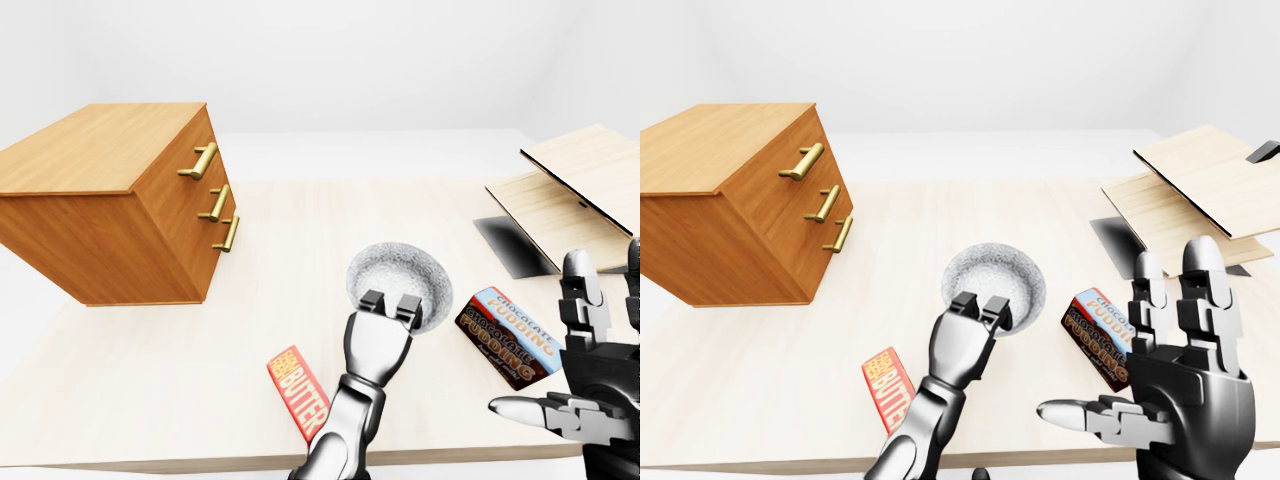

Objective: Close the top drawer of the cabinet and put the bowl on top of it.

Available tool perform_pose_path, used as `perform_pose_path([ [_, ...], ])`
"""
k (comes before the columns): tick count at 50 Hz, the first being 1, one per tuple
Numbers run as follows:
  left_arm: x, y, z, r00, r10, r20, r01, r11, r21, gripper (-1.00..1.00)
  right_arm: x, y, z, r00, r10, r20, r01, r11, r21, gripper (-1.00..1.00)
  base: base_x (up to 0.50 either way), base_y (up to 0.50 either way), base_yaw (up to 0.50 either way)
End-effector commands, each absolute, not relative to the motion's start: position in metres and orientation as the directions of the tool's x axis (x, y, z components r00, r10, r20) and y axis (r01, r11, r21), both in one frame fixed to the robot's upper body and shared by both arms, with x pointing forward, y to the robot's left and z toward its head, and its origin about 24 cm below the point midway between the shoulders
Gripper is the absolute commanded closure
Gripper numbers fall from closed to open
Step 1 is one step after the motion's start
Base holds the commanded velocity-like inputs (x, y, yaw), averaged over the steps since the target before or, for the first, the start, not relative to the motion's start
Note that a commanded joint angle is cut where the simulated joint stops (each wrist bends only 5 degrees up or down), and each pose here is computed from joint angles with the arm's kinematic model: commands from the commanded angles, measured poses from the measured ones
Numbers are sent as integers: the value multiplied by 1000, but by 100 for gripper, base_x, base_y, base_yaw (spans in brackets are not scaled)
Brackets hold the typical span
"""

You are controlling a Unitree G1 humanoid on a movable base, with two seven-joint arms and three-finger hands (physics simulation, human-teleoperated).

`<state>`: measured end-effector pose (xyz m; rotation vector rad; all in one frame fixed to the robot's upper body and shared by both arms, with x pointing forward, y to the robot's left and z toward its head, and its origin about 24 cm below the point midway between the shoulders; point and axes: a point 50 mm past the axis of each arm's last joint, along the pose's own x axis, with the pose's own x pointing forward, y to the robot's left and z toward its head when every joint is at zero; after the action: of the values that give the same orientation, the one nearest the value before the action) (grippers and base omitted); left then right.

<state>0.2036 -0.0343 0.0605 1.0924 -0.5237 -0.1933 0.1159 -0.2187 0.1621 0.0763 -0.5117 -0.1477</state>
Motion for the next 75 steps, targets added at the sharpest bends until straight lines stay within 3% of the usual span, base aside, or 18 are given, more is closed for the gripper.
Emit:
perform_pose_path([
  [1, 197, -30, 89, 825, -441, 354, -153, 427, 891, 100, 119, -216, 160, 870, -151, 469, 114, 988, 107, -100, 0, 0, 0],
  [15, 217, -13, 128, 855, -436, 281, -155, 303, 940, 100, 127, -208, 150, 901, -123, 416, 85, 990, 108, -100, 0, 0, 0],
  [34, 227, 18, 181, 883, -331, 333, -239, 292, 926, 100, 127, -207, 145, 914, -116, 390, 77, 991, 114, -100, 0, 0, 0],
  [75, 239, 53, 244, 915, -183, 359, -323, 200, 925, 100, 127, -204, 147, 914, -109, 391, 73, 992, 106, -100, 0, 0, 0],
])
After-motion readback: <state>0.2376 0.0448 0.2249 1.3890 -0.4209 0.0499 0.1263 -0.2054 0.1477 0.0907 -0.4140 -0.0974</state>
